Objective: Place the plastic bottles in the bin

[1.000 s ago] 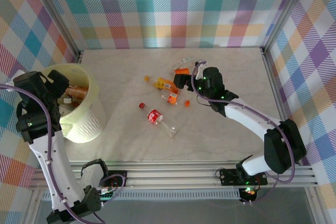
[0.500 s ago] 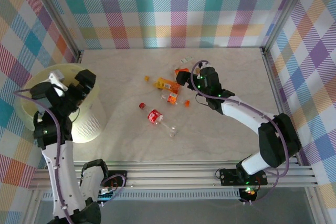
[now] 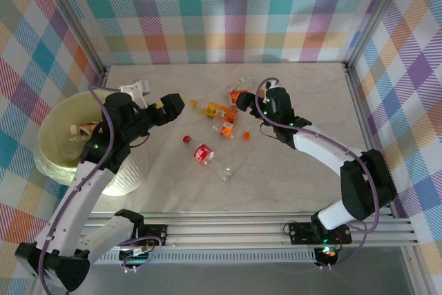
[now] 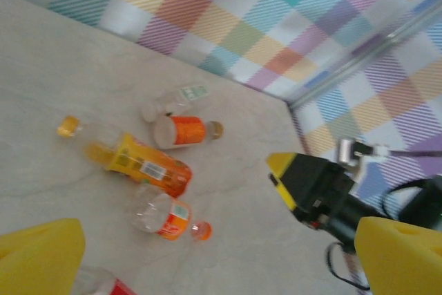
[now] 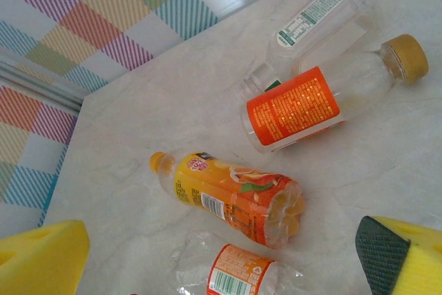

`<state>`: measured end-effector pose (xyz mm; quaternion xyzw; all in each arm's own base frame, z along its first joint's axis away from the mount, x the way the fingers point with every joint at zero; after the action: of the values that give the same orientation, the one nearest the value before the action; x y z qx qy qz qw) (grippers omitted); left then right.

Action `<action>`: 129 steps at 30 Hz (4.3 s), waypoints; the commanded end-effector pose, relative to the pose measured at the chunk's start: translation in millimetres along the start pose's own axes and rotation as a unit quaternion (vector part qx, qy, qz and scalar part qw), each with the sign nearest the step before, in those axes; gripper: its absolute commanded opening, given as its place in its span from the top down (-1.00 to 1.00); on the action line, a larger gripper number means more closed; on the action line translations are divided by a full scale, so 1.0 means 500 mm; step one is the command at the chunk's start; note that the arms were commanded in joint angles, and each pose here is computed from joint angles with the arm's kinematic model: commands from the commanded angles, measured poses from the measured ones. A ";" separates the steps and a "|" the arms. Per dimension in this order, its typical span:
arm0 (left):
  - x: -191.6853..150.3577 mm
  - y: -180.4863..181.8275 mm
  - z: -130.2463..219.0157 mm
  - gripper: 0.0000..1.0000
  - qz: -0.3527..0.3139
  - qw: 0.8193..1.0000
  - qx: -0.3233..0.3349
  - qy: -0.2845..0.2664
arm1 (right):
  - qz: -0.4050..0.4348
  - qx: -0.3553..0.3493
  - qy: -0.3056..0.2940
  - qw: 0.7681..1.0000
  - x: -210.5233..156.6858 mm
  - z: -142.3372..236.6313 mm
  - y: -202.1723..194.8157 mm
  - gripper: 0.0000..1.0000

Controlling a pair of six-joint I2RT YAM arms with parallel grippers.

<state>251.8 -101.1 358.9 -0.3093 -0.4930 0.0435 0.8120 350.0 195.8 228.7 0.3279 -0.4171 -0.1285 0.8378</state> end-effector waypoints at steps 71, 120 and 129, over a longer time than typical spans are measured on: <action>-0.064 -0.028 -0.144 -1.00 0.081 0.991 0.017 0.107 | 0.554 0.085 0.328 0.760 -0.185 -0.158 -0.089 0.12; -0.090 -0.078 -0.196 -0.04 -0.039 0.986 -0.112 0.117 | 0.164 0.398 0.228 0.874 -0.138 0.065 0.197 -0.42; -0.054 -0.049 -0.151 -0.05 -0.052 0.996 -0.013 0.070 | 0.201 0.292 0.126 0.926 -0.099 0.084 0.163 -0.99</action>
<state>301.7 -180.7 303.7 -0.3397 -0.4098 -0.0389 0.8457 278.8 276.7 261.7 0.5324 -0.3244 0.2314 0.7468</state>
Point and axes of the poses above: each hand's point on the last joint's axis, 136 mm out from that joint toward the fingers, its own z axis back along the fingers, its own y axis along the line the jaws close on, x = y × z, the point moved 7 cm from there along z, back along the fingers, and after that the axes turned 5 degrees about -z, right-handed, at the moved point
